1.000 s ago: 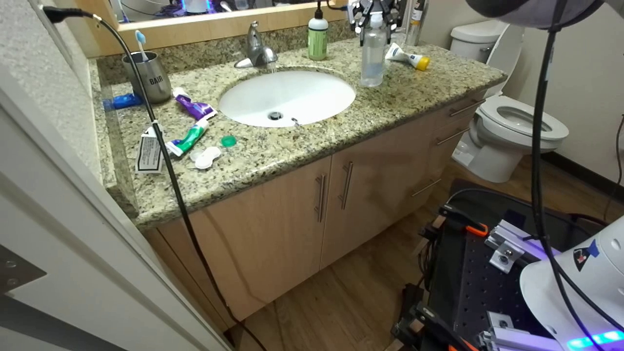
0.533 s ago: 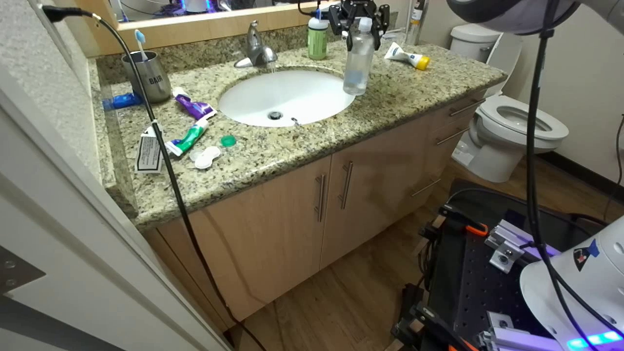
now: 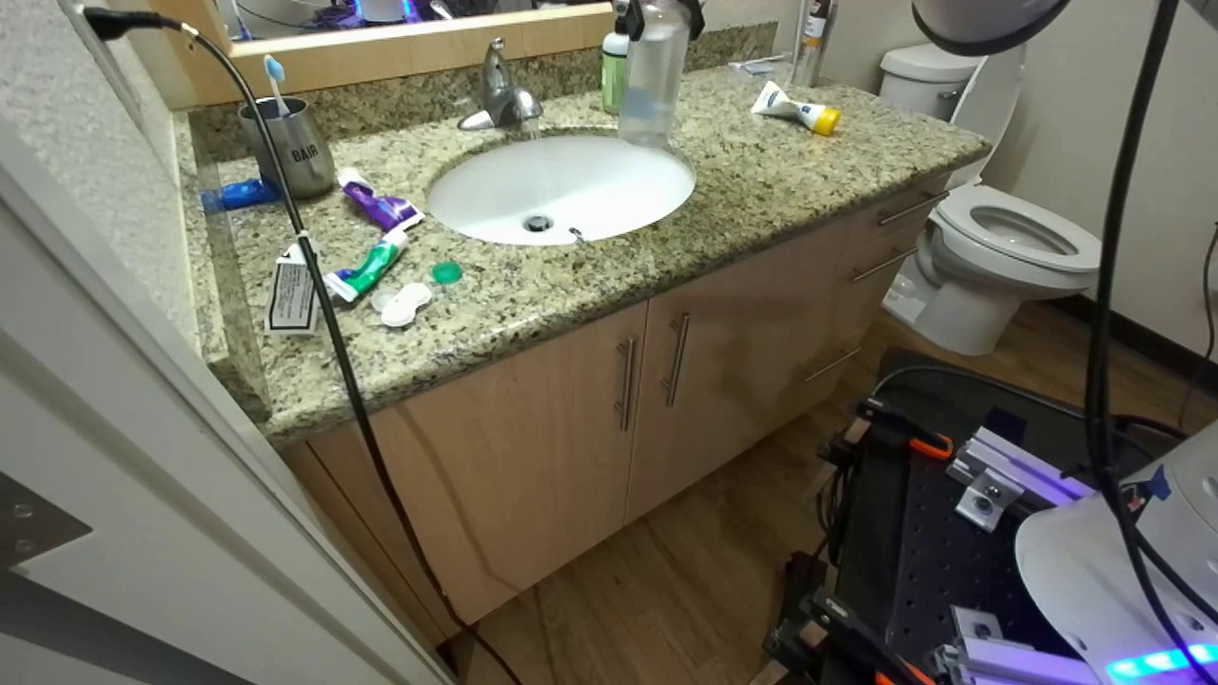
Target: Move the clear bottle to the left
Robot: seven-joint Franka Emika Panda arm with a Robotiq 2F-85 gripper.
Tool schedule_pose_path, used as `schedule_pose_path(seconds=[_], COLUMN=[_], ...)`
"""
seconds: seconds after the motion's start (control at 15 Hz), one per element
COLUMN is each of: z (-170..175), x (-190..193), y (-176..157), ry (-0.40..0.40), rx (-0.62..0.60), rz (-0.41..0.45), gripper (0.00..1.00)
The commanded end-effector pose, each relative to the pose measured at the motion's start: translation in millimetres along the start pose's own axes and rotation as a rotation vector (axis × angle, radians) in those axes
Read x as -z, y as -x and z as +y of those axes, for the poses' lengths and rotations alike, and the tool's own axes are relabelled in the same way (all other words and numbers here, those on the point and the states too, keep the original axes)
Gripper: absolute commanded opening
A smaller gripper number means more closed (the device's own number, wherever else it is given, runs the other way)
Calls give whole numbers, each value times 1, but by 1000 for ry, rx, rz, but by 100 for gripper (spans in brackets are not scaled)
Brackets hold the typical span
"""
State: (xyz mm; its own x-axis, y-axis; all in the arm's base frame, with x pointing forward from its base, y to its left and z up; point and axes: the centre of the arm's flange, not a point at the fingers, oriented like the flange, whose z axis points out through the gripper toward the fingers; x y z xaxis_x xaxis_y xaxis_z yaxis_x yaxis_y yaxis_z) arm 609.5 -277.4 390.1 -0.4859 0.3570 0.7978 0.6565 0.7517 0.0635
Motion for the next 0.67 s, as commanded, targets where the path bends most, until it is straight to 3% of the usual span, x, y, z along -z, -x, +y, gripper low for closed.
schedule_pose_path(seconds=[0.0, 0.13, 0.33, 0.6], z=[-1, 12, 45, 78], x=[0, -19, -71, -113], y=[12, 29, 34, 30], ry=[9, 78, 138, 232], rx=[-23, 17, 103, 226], rz=[-22, 145, 290, 494], gripper=[37, 37, 37, 37])
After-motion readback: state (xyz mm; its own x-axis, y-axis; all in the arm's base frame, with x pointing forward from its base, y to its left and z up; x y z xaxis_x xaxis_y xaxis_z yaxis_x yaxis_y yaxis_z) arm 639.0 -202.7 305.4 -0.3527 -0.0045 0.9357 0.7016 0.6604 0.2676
